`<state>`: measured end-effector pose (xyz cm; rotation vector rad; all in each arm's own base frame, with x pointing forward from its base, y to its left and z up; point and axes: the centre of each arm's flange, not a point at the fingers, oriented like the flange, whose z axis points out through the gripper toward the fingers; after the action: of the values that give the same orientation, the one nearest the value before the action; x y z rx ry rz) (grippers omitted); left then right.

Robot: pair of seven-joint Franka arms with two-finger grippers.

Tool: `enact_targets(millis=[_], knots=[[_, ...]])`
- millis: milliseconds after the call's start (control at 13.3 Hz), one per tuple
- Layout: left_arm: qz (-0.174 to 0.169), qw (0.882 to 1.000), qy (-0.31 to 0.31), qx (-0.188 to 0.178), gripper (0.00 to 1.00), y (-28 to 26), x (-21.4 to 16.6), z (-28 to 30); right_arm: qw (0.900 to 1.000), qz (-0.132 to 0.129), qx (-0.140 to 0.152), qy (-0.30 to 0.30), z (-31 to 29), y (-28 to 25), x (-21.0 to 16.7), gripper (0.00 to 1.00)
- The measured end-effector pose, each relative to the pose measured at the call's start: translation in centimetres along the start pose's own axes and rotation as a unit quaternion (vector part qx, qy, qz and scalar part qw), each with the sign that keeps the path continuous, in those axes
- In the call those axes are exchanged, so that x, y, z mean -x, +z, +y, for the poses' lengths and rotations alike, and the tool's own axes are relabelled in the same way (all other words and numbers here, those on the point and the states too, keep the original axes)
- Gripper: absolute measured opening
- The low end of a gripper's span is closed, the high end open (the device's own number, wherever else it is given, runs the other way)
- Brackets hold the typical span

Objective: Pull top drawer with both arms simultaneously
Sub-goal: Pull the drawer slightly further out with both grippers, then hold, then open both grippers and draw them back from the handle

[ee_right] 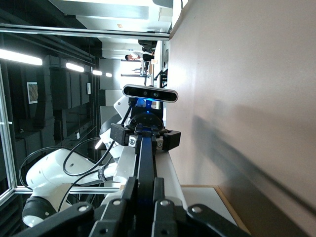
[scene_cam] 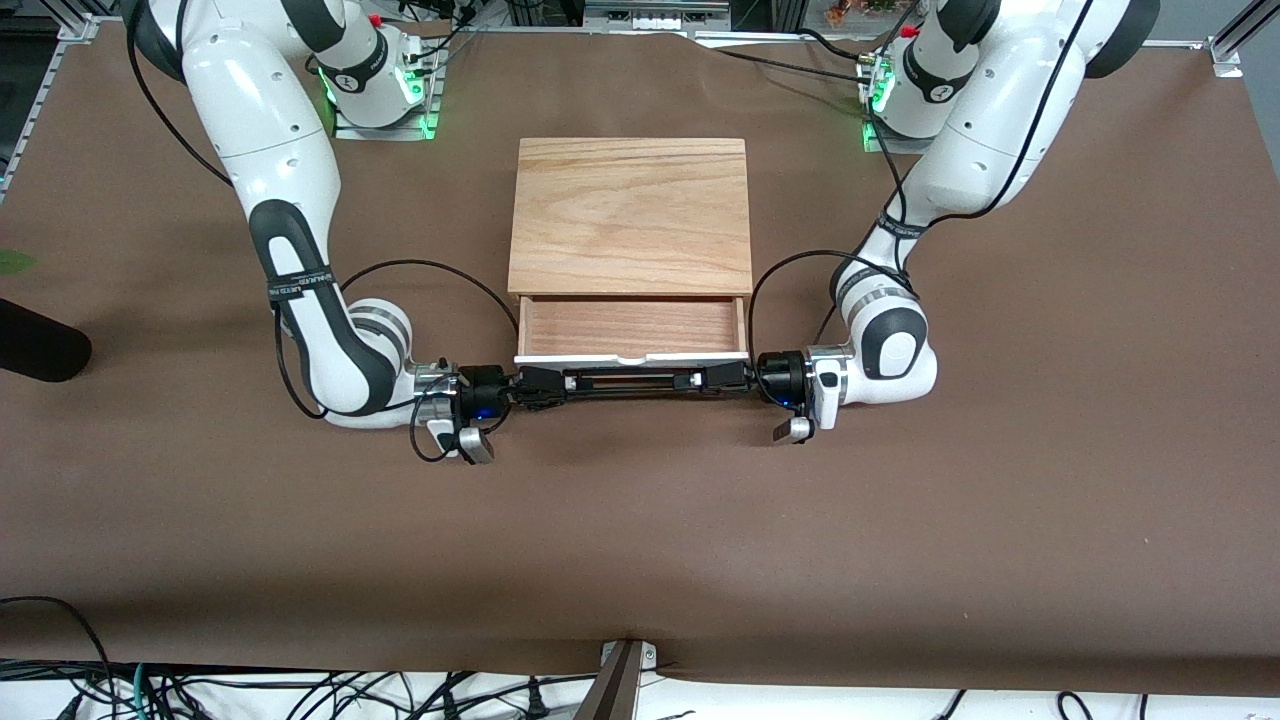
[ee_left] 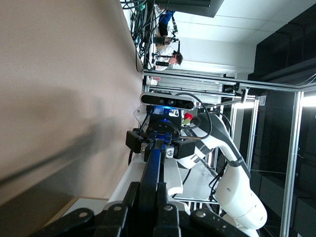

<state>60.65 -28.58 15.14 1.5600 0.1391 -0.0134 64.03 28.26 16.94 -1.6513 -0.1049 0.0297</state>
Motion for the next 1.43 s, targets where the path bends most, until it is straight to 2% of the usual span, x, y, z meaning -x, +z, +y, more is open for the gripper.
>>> enact_targets(millis=[1432], knots=[[0.000,1.000,-0.010,-0.002,0.18,-0.02,-0.63,0.14,1.000,-0.007,0.003,-0.005,0.05,0.00,-0.86,0.18]])
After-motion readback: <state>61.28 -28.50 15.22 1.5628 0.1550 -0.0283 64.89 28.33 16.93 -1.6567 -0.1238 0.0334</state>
